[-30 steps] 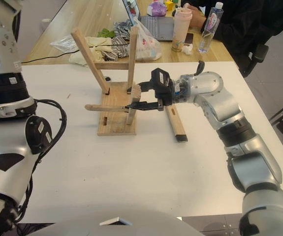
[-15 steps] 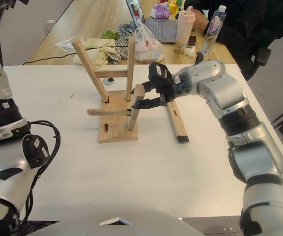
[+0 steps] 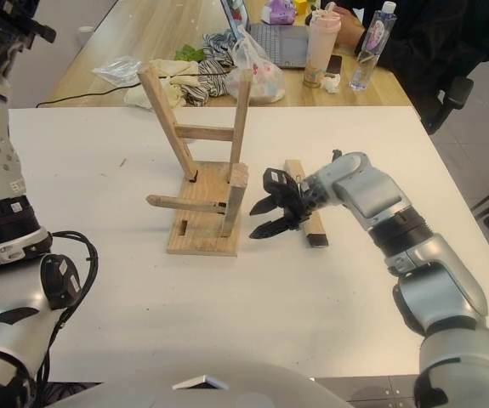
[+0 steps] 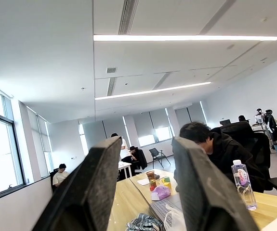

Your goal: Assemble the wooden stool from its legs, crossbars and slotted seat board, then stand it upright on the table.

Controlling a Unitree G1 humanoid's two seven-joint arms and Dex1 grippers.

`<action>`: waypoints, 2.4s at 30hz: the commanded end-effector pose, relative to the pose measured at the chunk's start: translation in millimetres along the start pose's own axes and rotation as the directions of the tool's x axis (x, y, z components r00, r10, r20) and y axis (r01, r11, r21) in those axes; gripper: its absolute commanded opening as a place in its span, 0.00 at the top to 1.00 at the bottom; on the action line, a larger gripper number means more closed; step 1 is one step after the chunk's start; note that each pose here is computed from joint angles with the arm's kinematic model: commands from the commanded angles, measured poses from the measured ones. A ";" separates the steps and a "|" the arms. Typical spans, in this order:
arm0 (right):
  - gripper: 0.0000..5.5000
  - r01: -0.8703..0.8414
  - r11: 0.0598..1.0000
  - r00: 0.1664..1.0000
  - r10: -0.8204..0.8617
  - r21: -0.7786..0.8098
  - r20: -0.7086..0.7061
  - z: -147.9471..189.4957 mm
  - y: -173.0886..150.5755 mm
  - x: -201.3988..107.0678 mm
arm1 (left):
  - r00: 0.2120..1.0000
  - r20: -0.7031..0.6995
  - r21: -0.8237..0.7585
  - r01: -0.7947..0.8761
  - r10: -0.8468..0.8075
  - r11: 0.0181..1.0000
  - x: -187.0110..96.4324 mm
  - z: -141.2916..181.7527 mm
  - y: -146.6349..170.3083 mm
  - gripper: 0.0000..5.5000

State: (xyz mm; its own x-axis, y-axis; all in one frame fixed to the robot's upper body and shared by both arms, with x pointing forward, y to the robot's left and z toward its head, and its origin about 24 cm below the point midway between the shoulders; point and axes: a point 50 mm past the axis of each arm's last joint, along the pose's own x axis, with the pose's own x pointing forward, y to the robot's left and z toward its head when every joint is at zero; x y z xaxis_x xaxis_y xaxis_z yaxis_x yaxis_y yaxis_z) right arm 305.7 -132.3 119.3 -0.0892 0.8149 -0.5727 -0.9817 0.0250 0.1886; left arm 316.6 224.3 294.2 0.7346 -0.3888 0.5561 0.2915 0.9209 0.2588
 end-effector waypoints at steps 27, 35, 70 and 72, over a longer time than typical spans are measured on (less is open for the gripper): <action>0.34 0.711 0.448 0.619 -0.764 0.542 -0.181 -130.6 40.6 -19.5 | 0.583 -0.677 -0.047 -0.643 0.449 0.765 -174.9 -122.5 -12.4 0.66; 0.56 0.796 0.447 0.566 -0.789 0.408 -0.239 -147.5 44.1 -14.6 | 0.674 -0.625 -0.093 -0.565 0.393 0.820 -167.3 -117.4 -26.0 0.66; 0.63 0.099 0.994 0.601 -0.029 -0.039 0.799 71.4 73.9 -29.5 | 0.664 0.474 -0.713 0.675 -0.578 0.191 -7.0 47.4 -68.6 0.44; 0.63 0.106 0.993 0.622 -0.030 -0.046 0.783 69.5 73.8 -29.3 | 0.669 0.470 -0.716 0.671 -0.576 0.194 -9.5 46.0 -70.5 0.51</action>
State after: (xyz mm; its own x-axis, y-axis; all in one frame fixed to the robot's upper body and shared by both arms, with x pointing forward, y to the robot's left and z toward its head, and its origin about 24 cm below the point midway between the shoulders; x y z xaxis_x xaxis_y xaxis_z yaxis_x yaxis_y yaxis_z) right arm 247.4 -111.3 204.4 0.1046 0.9456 0.3080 -0.9904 0.0709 0.1187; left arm 263.7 162.5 308.2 0.0376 -0.8066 0.5898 0.9869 -0.0625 -0.1485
